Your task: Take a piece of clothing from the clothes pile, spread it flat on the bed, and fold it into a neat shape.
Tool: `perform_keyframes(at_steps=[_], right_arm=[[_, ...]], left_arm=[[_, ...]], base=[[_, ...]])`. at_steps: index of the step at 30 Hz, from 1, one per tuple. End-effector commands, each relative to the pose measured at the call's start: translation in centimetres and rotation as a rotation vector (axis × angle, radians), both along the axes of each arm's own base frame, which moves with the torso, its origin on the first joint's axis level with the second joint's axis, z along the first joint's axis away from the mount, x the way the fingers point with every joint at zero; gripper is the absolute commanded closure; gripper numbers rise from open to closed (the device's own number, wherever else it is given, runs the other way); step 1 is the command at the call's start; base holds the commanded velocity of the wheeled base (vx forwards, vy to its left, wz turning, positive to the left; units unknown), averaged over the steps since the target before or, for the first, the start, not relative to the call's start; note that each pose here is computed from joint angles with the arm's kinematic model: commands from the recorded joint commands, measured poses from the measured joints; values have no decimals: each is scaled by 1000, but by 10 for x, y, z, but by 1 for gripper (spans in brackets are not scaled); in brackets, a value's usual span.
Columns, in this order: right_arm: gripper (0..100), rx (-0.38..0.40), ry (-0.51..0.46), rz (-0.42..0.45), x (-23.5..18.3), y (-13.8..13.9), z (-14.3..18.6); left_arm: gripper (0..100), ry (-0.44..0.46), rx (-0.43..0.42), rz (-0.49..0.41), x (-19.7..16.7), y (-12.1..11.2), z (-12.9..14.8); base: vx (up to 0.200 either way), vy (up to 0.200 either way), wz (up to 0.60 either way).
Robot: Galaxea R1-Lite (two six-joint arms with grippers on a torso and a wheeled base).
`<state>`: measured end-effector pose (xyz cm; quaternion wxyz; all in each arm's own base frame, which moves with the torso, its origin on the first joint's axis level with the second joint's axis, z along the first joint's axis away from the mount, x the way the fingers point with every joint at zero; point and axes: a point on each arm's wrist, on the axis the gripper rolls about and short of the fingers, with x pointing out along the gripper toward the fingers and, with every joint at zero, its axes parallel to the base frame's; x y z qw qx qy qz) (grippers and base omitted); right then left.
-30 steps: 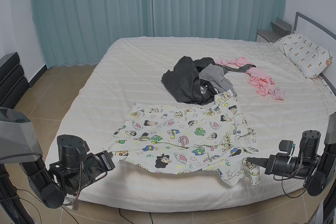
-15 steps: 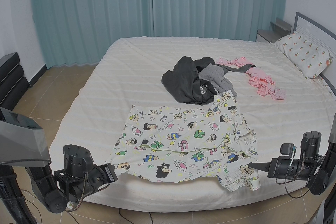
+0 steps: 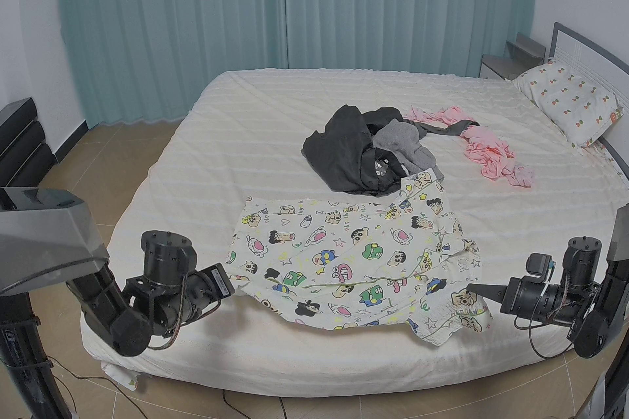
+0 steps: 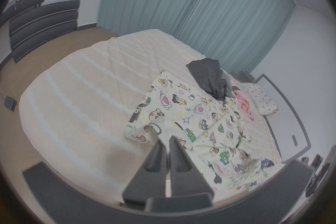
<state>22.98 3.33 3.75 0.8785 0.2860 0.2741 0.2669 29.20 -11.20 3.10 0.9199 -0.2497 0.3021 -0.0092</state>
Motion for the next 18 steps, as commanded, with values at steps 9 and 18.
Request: perform_keyframes(at_steps=[9, 18], right_arm=[[100, -3, -40, -94, 65, -7, -26], [100, -19, 3, -172, 103, -23, -51]], left_arm=[[100, 73, -50, 157, 88, 9, 1], [100, 167, -25, 217, 139, 3, -35]], base=[[0, 0, 0], [0, 0, 0]])
